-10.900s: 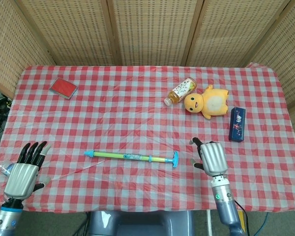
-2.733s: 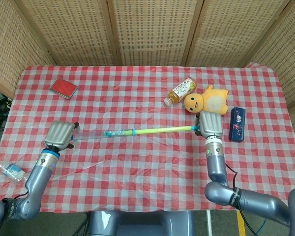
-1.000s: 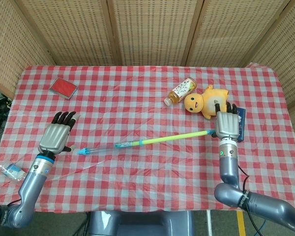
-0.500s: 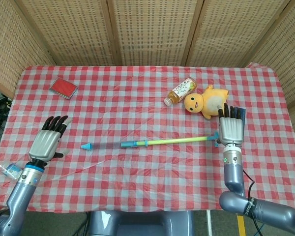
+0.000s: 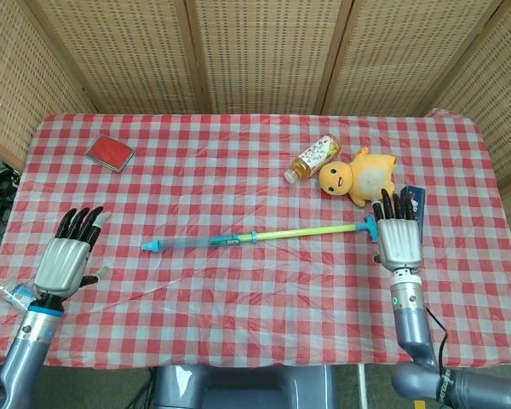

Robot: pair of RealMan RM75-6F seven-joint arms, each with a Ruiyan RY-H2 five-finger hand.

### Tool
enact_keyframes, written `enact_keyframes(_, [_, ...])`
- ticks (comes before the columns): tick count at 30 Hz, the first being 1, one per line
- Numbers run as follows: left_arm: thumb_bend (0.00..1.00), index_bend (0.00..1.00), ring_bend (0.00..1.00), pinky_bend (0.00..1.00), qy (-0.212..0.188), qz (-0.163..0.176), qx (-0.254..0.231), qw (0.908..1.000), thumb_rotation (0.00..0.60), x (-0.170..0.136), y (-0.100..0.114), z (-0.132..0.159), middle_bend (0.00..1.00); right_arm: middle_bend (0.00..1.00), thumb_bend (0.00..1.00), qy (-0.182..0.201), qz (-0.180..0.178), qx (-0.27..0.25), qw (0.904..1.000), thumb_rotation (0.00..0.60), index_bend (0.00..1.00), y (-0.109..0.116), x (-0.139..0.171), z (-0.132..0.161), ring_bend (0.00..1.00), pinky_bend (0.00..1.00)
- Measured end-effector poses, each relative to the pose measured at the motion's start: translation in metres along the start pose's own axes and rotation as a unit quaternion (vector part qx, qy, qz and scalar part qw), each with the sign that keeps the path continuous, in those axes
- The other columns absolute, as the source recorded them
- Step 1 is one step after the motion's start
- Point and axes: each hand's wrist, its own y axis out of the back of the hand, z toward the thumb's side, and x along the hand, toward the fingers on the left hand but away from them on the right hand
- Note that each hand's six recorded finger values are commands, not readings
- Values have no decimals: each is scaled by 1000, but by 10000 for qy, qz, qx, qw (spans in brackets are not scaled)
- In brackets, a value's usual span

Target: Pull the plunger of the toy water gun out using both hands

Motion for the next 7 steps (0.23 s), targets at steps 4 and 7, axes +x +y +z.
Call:
enact_keyframes(4, [184,0,0,0,133,-51,59,9999,600,-29,-14,-10,0,0,0,464,-251,-124,9985,600,0,-1,30,0,0,0])
enact_keyframes(7, [183,0,0,0,200,-165,108,9996,600,-50,-24,-18,0,0,0,782,-397,-248,9958,600,0,-3,55,-4,0,0])
